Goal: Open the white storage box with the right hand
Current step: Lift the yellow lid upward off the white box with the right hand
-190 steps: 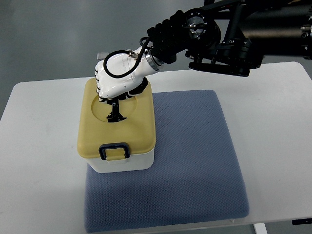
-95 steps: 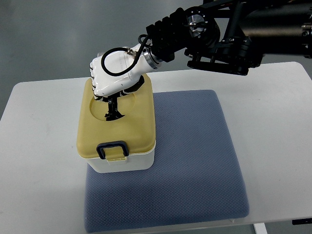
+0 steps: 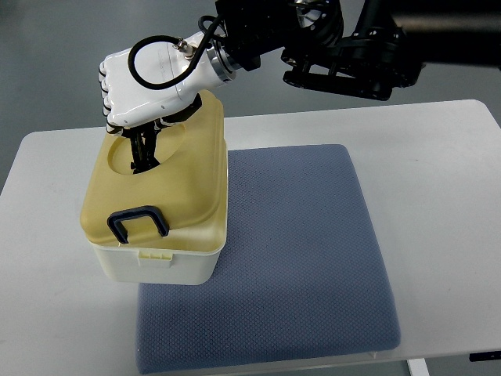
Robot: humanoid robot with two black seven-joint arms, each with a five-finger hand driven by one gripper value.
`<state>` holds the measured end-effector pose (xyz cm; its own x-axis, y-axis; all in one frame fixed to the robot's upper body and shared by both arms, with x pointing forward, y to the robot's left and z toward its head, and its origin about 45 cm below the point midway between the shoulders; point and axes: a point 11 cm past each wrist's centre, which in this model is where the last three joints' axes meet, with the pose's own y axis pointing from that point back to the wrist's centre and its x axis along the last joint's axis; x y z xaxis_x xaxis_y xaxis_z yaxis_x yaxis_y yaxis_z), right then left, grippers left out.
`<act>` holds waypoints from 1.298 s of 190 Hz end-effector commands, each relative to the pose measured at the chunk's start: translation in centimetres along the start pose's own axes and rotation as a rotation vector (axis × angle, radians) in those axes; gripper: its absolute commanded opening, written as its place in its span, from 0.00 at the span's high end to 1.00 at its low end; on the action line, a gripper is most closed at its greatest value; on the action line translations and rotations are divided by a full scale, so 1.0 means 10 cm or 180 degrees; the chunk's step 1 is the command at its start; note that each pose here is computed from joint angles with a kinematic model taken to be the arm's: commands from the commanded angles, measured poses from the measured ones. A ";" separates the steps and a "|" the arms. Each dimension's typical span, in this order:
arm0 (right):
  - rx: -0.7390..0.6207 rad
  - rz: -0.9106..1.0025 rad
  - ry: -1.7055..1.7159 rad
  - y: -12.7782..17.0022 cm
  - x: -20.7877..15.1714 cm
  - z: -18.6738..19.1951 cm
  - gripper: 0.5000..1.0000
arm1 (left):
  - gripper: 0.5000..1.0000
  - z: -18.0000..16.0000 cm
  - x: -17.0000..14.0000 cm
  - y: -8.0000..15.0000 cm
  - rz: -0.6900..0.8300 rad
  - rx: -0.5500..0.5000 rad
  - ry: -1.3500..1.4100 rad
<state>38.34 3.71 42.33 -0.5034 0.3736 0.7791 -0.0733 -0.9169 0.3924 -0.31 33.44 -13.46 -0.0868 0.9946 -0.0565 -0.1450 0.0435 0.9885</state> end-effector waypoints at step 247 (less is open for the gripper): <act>0.0025 -0.0036 0.0002 0.00 -0.15 -0.04 1.00 | 0.00 0.00 0.00 0.00 0.0000 0.0000 0.0000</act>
<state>38.53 3.16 39.86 -0.4903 0.3899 0.7795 -0.0599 -0.9073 0.4162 -0.32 33.44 -13.46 -0.0868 0.9946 -0.0564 -0.1449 0.0434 0.9885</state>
